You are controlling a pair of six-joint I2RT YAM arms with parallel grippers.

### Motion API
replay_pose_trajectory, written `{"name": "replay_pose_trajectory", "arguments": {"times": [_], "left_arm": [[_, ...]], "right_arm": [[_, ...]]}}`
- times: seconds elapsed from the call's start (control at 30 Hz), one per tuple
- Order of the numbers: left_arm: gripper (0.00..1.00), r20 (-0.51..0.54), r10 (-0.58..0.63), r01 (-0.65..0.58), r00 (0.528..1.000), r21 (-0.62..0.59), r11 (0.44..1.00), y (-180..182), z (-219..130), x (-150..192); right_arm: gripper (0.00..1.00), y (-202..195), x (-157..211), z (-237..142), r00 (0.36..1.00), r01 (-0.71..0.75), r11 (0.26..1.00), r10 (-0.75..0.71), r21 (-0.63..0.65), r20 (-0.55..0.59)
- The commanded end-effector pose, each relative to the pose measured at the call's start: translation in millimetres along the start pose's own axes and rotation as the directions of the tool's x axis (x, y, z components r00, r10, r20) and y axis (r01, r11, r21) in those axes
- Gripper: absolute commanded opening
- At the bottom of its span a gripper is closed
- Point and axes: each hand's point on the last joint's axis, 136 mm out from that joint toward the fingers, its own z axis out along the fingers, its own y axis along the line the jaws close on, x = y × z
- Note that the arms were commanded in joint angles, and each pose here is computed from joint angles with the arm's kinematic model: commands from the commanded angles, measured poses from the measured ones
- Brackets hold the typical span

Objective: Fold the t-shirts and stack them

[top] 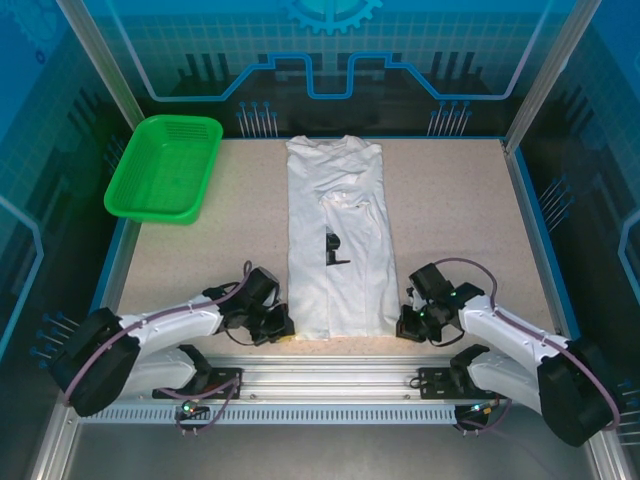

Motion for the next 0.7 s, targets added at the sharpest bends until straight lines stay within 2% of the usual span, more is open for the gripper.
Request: {"name": "replay_pose_trajectory", "arguments": {"times": [0.0, 0.17, 0.27, 0.47, 0.67], "left_arm": [[0.00, 0.002, 0.016, -0.016, 1.000, -0.001, 1.000, -6, -14, 6], [0.00, 0.054, 0.041, -0.044, 0.998, 0.061, 0.997, -38, -37, -3], [0.00, 0.109, 0.044, -0.055, 0.993, 0.099, 0.994, -62, -55, -23], [0.00, 0.252, -0.031, -0.022, 0.967, 0.205, 0.979, -103, -101, -104], [0.00, 0.257, -0.086, 0.027, 0.963, 0.227, 0.974, -123, -100, -188]], "right_arm": [[0.00, 1, 5, -10, 1.000, -0.002, 1.000, 0.001, 0.021, 0.012], [0.00, 30, -17, -41, 0.994, 0.018, 0.999, -0.015, -0.029, 0.110], [0.00, 49, -44, -67, 0.980, 0.047, 0.999, -0.044, -0.013, 0.193], [0.00, 85, -116, -102, 0.953, 0.077, 0.997, -0.079, 0.019, 0.294], [0.00, 101, -204, -110, 0.949, 0.043, 0.999, -0.049, 0.026, 0.310]]}}
